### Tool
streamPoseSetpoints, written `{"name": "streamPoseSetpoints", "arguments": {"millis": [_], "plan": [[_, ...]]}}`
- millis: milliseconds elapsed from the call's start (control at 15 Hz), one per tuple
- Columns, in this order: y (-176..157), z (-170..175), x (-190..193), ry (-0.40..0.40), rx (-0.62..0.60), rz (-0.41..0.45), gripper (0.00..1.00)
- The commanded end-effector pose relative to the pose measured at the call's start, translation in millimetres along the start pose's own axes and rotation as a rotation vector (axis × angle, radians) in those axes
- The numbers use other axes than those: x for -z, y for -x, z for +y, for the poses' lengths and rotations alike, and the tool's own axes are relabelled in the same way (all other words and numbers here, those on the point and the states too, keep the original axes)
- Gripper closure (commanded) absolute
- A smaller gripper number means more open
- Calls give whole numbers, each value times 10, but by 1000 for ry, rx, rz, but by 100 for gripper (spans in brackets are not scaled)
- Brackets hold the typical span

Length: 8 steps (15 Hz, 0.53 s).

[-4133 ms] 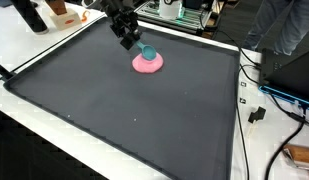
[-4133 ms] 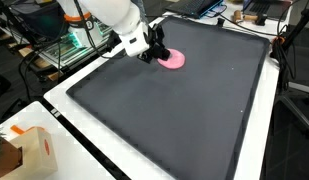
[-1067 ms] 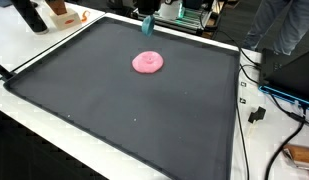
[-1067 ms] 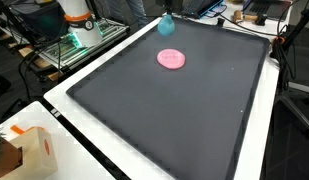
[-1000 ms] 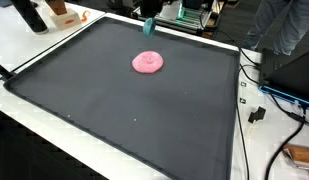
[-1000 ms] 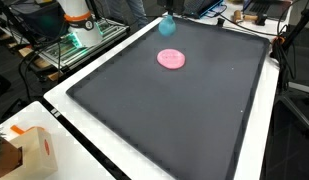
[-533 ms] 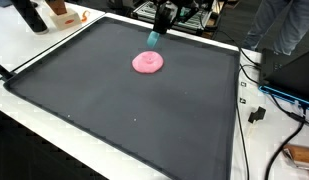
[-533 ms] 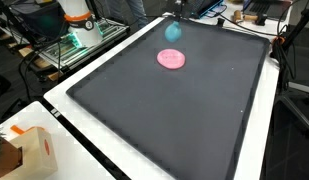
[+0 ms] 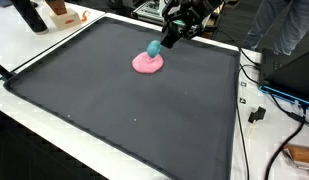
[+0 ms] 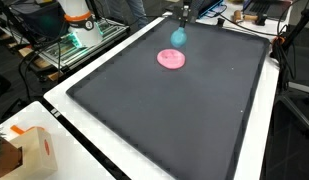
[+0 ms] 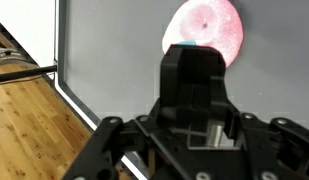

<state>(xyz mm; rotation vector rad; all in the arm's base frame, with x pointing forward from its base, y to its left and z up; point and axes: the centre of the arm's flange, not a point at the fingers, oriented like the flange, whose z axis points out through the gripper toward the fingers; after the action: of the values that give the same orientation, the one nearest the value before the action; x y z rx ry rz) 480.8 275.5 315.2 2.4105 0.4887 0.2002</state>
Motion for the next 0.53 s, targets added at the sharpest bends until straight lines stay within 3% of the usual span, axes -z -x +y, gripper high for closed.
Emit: {"name": "streamPoseSetpoints", "arguments": {"millis": [0, 467], "plan": [[-44, -255, -5, 99, 11, 29, 71], [27, -632, -60, 213, 41, 74, 71]]}}
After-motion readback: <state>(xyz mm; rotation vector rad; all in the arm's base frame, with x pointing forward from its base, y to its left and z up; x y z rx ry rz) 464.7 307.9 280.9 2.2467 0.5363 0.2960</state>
